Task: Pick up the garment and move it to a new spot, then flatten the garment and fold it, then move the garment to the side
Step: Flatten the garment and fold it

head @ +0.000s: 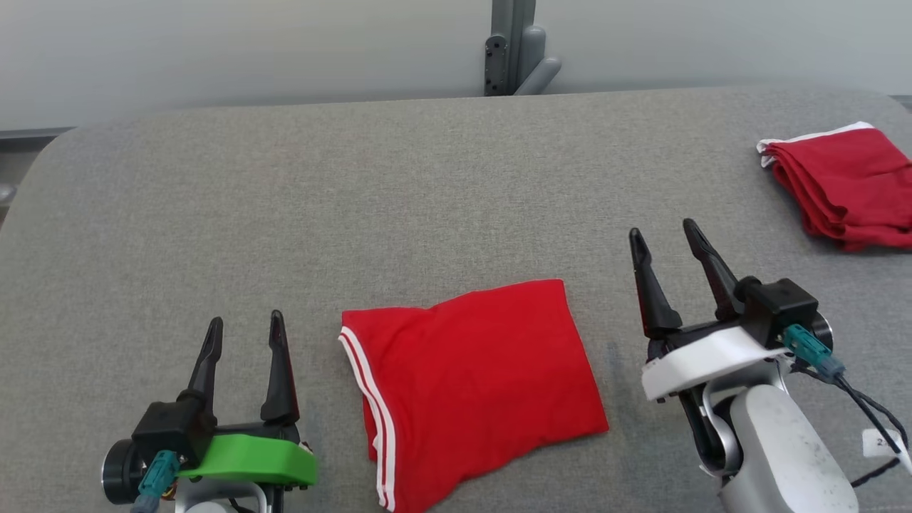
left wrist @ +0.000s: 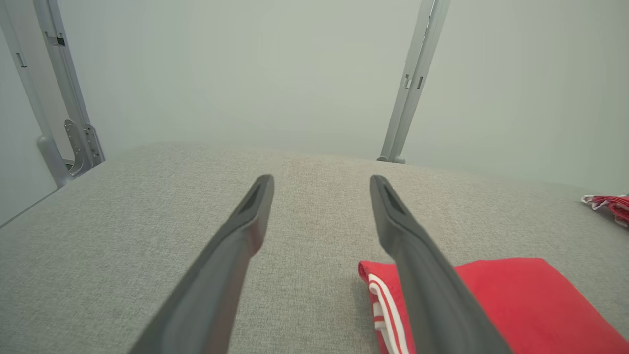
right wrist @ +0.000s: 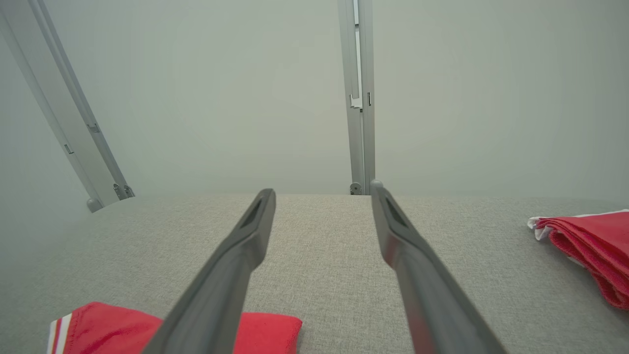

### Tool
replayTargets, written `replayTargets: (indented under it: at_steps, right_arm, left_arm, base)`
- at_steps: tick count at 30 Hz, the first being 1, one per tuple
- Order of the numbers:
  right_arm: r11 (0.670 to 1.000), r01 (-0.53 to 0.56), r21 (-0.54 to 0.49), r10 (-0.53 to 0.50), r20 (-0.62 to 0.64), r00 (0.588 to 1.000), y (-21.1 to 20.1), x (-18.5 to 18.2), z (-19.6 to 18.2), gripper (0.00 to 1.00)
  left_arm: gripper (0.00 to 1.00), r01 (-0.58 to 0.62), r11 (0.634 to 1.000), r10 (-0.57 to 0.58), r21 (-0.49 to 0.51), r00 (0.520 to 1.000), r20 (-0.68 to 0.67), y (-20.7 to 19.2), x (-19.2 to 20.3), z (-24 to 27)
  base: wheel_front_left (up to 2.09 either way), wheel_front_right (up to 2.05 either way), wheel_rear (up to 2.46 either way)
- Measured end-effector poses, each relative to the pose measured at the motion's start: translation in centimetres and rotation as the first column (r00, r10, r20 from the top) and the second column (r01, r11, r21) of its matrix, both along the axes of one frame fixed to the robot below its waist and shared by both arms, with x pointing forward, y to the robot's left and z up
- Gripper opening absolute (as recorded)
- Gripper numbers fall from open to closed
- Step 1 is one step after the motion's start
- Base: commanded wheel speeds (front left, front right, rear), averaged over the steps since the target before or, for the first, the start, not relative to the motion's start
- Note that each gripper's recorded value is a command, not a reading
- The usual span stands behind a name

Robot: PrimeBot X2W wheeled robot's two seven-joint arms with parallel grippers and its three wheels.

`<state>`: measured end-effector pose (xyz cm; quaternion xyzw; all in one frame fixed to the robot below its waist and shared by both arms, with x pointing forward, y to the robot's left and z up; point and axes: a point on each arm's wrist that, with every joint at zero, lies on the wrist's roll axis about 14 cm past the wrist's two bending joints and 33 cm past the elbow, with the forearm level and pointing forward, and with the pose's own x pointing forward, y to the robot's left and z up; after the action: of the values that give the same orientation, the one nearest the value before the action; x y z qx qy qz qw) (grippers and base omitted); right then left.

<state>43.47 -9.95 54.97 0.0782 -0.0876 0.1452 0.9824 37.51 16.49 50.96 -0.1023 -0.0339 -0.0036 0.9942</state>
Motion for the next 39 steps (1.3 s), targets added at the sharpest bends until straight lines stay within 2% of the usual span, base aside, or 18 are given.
replayTargets:
  at_steps: [7,11,23,39]
  right_arm:
    - [0.994,0.11,0.026,-0.111,0.022,0.994,-4.0,-2.3,0.6,1.0]
    - [0.989,0.14,0.034,-0.141,0.01,0.99,-5.1,-3.6,0.1,1.0]
    - [0.988,0.152,0.02,-0.152,-0.019,0.988,-5.4,-5.2,-1.1,1.0]
    - [0.989,0.148,0.023,-0.147,-0.035,0.988,-5.3,-5.2,-1.6,1.0]
  left_arm:
    - [1.0,0.01,1.0,-0.01,0.001,1.0,0.019,-0.4,-0.2,0.5]
    - [1.0,0.009,1.0,-0.009,-0.006,1.0,0.016,-0.5,-0.7,0.4]
    - [1.0,-0.004,1.0,0.004,-0.012,1.0,-0.013,0.0,-1.6,-0.7]
    - [1.0,-0.02,1.0,0.02,-0.011,1.0,-0.006,0.6,-2.0,-0.6]
  base:
    - [0.0,0.0,0.0]
    - [0.0,0.0,0.0]
    - [0.0,0.0,0.0]
    - [0.0,0.0,0.0]
